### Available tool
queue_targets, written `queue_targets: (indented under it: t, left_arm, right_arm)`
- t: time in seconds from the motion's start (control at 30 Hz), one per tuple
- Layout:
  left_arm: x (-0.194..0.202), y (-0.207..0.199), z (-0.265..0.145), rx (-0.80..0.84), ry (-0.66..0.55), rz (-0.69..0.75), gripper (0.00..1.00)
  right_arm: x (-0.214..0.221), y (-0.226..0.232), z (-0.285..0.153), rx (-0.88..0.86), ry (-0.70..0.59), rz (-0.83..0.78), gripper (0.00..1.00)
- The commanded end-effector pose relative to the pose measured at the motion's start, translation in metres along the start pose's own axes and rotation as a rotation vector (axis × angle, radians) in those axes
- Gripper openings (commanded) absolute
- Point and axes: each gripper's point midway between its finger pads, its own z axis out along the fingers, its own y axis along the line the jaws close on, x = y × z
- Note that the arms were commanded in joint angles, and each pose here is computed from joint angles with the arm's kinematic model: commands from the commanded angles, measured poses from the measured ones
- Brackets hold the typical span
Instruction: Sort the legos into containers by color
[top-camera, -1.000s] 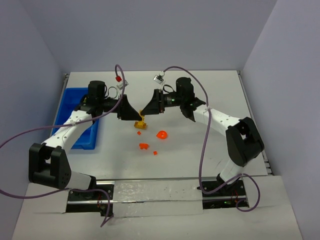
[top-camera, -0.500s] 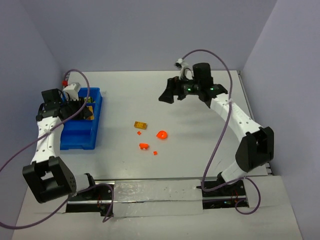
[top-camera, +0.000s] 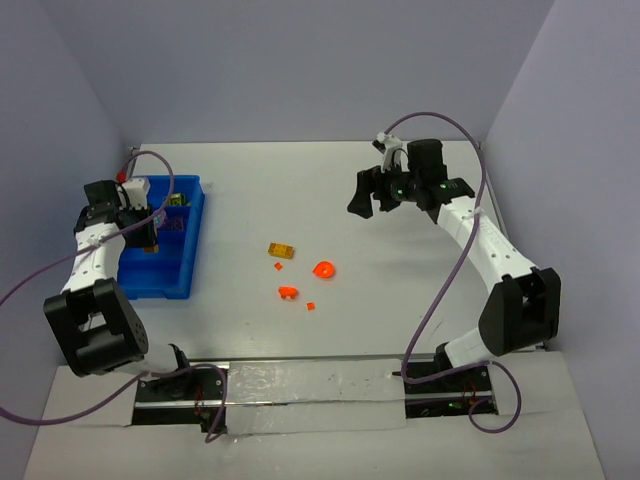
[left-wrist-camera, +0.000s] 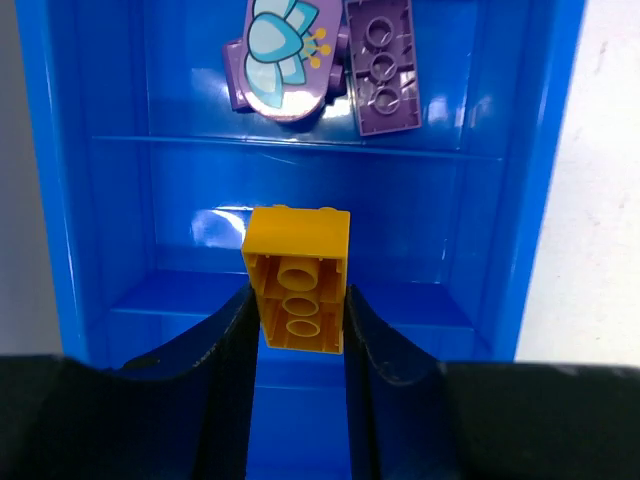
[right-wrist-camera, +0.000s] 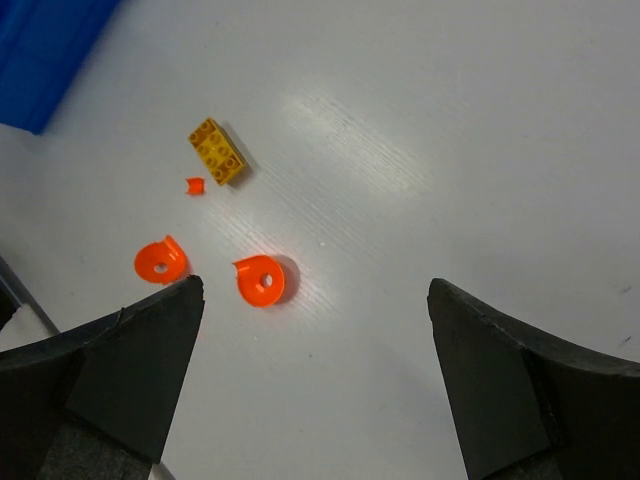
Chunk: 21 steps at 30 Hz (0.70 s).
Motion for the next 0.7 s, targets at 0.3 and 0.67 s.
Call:
queue_targets:
  t: [0.3,0.67]
  left_arm:
    - [-0.037,0.017,0.017,-0.034,-0.073,0.024,0.41]
    - [-0.078,-0.014,-0.041,0.114,-0.241,0.116,0.99]
  right_arm:
    - [0.002,-0.003,-0.004,0.027,-0.012,-0.036,1.0]
    - [0.007,-0.007,-0.001,0.034,-0.001,-0.034,1.0]
